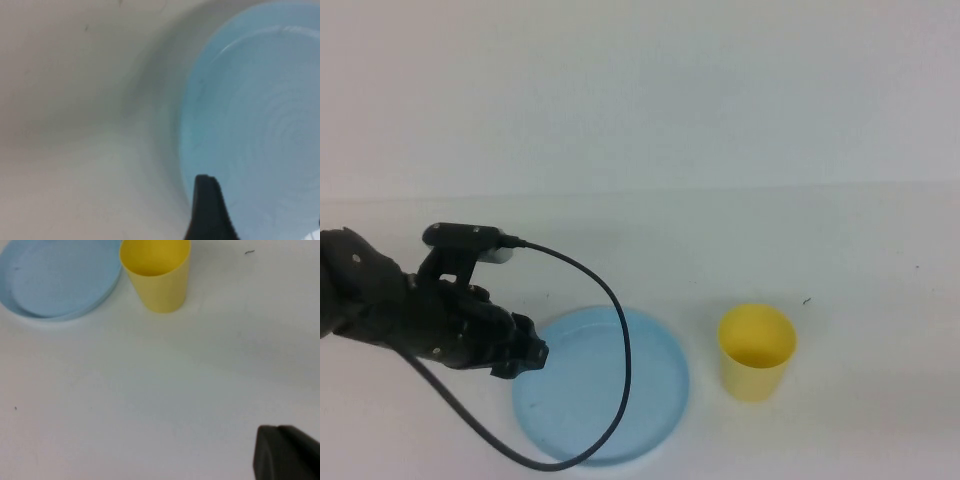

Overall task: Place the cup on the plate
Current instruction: Pick up the plate from the table

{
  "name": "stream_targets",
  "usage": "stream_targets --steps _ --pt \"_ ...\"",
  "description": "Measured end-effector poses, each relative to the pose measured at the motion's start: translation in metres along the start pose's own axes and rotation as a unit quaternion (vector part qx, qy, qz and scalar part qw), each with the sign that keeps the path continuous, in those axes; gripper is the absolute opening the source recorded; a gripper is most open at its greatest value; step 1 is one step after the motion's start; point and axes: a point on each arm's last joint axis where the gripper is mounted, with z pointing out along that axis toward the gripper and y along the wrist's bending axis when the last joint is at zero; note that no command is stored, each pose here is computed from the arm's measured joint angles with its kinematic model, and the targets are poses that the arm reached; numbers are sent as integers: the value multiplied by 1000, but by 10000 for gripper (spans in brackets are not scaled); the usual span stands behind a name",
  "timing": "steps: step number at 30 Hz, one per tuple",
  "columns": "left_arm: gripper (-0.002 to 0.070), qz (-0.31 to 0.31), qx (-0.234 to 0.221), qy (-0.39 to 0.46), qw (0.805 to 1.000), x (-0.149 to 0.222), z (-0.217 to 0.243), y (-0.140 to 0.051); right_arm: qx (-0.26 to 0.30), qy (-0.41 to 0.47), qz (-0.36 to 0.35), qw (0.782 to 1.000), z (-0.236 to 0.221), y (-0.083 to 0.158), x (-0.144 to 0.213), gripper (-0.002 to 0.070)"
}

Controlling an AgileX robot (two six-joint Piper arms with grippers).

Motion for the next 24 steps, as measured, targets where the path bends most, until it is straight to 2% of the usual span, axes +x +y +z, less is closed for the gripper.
stream_targets --steps 4,9,16,19,22,24 --pt "425 -6 -6 24 1000 0 11 6 -4 2 2 1000 0 1 0 2" --pt "363 -13 -11 33 999 3 20 10 -6 4 2 1000 0 1 1 2" --pt "359 -26 -9 65 998 11 40 16 -6 4 2 1000 0 1 1 2" --pt "333 -31 -7 72 997 14 45 18 -7 4 2 1000 0 1 1 2" --pt "243 -33 -13 69 997 13 48 20 -9 2 5 1000 0 2 0 2" --pt "116 -34 -17 65 997 13 51 21 -11 1 7 1000 0 2 0 2"
